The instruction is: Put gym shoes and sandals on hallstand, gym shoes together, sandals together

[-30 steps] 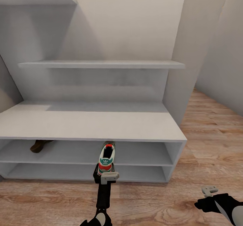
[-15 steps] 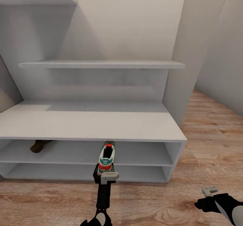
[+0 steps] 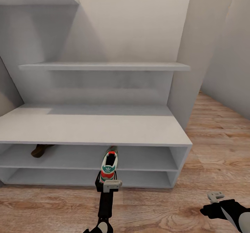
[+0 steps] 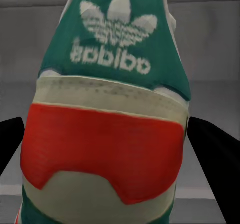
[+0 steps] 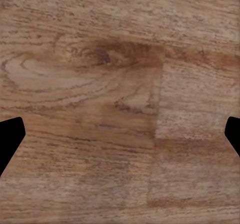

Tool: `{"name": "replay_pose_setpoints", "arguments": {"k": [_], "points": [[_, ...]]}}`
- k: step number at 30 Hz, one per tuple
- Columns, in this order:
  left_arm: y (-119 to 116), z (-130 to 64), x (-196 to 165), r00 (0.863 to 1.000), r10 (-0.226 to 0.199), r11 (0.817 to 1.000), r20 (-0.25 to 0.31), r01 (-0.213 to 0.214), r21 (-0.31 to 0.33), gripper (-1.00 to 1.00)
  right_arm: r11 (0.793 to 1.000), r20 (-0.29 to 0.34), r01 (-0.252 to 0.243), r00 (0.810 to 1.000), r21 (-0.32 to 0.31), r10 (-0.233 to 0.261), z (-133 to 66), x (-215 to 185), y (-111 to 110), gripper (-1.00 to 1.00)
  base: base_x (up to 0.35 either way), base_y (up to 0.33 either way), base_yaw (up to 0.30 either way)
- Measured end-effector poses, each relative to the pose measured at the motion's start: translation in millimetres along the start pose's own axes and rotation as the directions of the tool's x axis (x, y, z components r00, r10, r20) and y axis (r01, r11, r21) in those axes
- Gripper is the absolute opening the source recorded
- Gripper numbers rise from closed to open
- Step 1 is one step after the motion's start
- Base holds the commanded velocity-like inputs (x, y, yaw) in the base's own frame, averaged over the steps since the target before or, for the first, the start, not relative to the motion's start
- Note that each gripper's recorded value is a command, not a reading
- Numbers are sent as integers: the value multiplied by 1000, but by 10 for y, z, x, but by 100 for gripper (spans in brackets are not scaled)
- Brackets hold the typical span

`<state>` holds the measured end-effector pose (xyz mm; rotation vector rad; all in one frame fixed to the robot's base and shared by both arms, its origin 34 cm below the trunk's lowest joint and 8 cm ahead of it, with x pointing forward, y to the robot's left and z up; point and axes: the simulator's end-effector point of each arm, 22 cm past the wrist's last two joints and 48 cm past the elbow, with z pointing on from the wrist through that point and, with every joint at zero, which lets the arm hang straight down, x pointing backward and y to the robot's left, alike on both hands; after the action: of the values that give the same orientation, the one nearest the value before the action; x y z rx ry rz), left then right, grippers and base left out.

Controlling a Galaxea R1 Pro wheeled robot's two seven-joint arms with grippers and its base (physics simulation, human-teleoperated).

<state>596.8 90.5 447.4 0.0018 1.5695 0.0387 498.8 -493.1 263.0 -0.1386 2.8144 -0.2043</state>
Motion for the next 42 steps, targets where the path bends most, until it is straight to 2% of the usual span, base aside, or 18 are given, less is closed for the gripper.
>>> {"name": "replay_pose_setpoints", "arguments": {"k": [42], "points": [[3, -12, 30, 1000, 5, 1000, -6, -5, 2, -100, 1000, 0, 0, 1000, 0, 0, 0, 2, 0, 100, 44, 0, 0]]}}
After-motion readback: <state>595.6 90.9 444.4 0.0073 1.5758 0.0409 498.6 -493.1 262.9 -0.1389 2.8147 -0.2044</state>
